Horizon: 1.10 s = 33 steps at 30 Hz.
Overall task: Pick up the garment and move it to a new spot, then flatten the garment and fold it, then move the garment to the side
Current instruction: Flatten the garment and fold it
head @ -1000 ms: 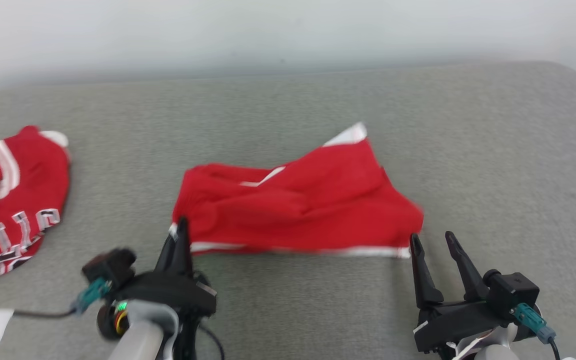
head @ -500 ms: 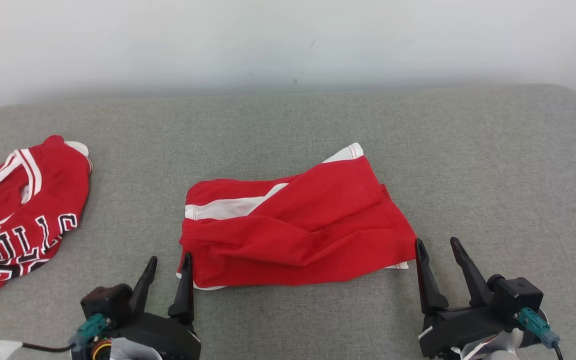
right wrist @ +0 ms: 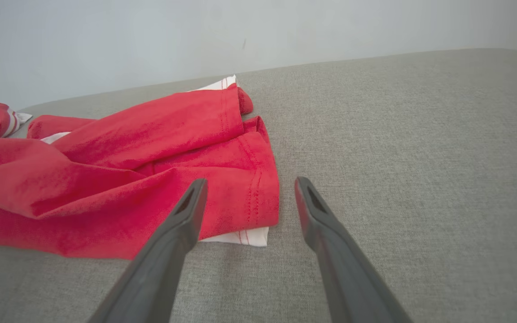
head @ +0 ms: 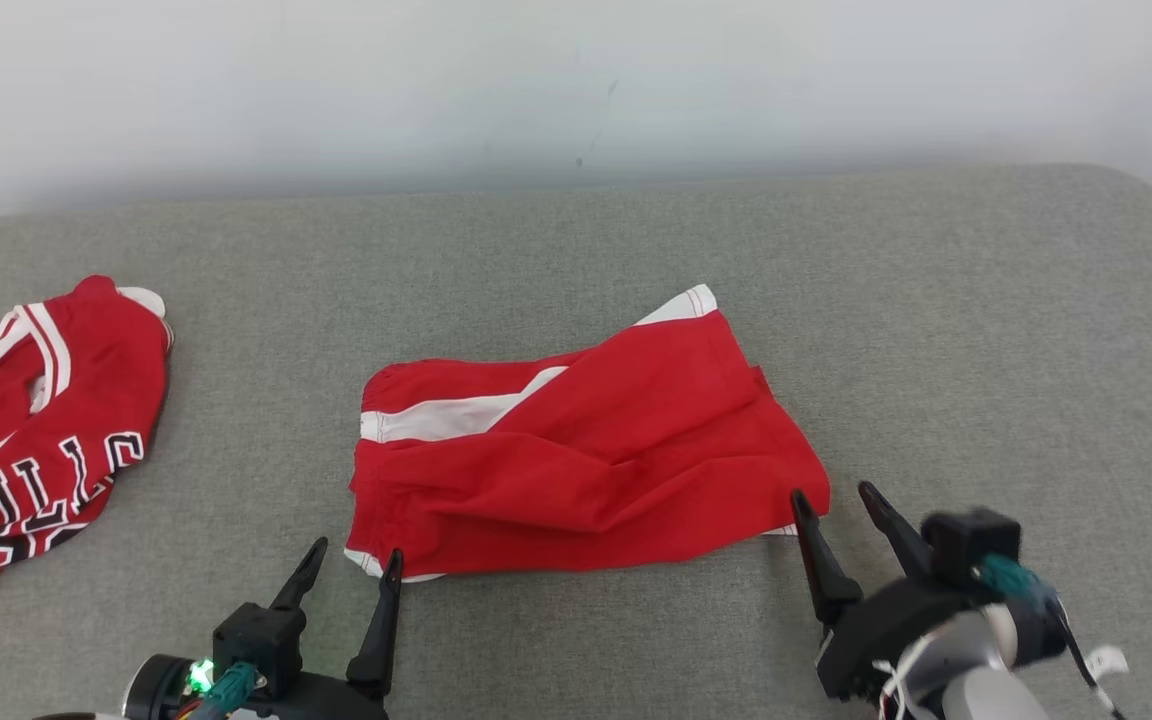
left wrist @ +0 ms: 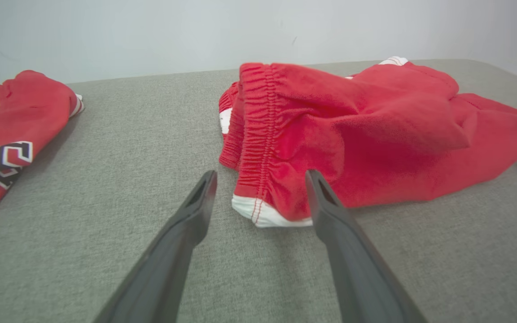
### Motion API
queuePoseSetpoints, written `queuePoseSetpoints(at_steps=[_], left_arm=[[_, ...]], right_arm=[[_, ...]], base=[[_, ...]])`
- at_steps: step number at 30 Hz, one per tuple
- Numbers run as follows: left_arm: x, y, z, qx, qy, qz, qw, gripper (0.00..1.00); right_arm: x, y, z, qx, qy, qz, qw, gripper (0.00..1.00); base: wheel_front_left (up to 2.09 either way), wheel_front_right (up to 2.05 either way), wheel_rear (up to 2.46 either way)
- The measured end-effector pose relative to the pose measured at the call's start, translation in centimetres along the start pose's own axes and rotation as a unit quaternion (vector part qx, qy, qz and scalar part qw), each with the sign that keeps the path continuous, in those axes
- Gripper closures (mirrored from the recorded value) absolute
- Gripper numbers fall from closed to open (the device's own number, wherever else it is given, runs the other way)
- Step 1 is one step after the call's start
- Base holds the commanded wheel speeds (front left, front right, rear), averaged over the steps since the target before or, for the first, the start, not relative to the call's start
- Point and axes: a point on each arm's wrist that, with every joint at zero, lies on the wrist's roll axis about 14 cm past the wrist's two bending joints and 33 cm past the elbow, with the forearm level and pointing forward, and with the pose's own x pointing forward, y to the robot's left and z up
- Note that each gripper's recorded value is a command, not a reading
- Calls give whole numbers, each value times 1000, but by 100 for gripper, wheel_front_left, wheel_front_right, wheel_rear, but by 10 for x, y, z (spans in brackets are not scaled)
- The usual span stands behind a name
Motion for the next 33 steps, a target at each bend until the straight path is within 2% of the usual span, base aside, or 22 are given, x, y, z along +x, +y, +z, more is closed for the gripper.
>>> queuePoseSetpoints(at_steps=[4,9,13,24,25,26,27,33], left_arm=[[-1,0,3,-16,-9,9,1000,0],[-6,10,16,-27,-35,38,998,0],[-18,23,21,-30,-50,65,996,0],[-42,38,24,-43,-64,102,992,0],[-43,39,24,-45,-65,103,992,0],[-44,40,23,-46,-65,106,991,0],[-45,40,23,-49,-65,108,991,0],[-53,47,21,-56,-65,122,989,0]], right_arm=[[16,10,-2,-33,41,22,998,0],[28,49,-5,-75,66,86,991,0],[30,76,-12,-102,84,134,982,0],[39,112,-29,-164,125,204,957,0],[40,113,-30,-167,126,207,956,51],[42,114,-30,-171,125,210,955,84],[45,115,-27,-173,121,211,954,100],[65,117,-1,-163,83,206,961,100]], base=[[0,0,0],[0,0,0],[0,0,0],[0,0,0],[0,0,0],[0,0,0],[0,0,0],[0,0,0]])
